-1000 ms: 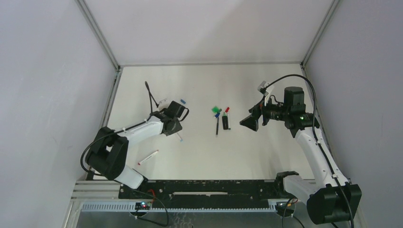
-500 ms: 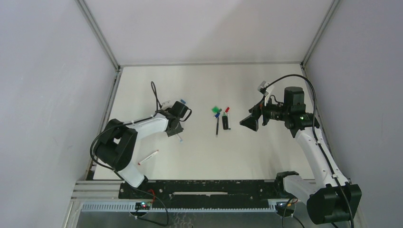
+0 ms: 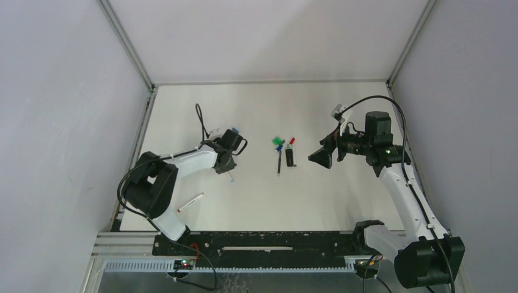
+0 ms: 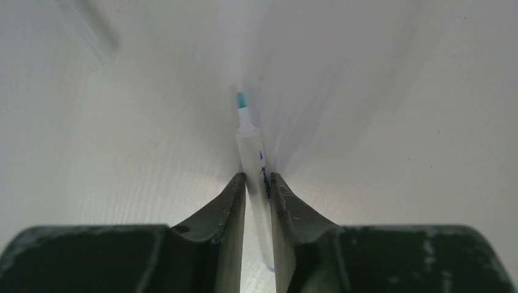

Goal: Insert the pens into the pen caps
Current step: Pick up the pen from the center of the board.

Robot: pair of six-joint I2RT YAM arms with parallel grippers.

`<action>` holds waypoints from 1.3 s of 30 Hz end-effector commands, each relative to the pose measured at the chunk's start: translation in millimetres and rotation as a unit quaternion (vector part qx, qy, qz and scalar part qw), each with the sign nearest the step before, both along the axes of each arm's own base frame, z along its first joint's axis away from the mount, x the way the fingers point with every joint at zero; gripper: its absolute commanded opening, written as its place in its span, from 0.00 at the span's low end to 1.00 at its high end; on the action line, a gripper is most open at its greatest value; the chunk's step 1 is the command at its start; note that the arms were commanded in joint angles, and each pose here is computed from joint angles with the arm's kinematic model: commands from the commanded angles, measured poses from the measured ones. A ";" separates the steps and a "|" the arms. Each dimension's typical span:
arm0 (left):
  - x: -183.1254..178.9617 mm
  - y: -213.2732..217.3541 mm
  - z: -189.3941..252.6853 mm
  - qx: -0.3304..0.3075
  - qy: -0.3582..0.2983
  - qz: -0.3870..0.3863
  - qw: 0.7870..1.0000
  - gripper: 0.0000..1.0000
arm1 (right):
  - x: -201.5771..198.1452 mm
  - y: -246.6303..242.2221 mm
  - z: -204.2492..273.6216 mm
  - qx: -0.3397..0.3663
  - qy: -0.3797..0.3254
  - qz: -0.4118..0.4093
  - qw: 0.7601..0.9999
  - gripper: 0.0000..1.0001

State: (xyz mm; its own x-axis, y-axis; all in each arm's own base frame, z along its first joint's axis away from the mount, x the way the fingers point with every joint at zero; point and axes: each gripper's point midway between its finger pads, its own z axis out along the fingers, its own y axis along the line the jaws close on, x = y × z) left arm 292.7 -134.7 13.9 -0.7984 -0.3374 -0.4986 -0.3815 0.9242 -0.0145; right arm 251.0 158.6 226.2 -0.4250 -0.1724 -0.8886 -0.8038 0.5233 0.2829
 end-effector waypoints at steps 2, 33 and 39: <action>-1.7 -5.1 -4.6 0.003 0.005 -0.014 1.000 0.21 | 3.8 0.1 11.7 0.005 -0.019 -0.002 1.000 0.99; -35.1 -106.1 133.9 -0.266 -0.266 -0.168 0.911 0.00 | -18.8 48.0 -0.1 0.111 0.068 0.075 0.989 0.96; -42.1 -128.2 163.9 -0.351 -0.303 -0.180 0.867 0.00 | -23.1 68.0 -13.9 0.123 0.089 0.098 0.984 0.97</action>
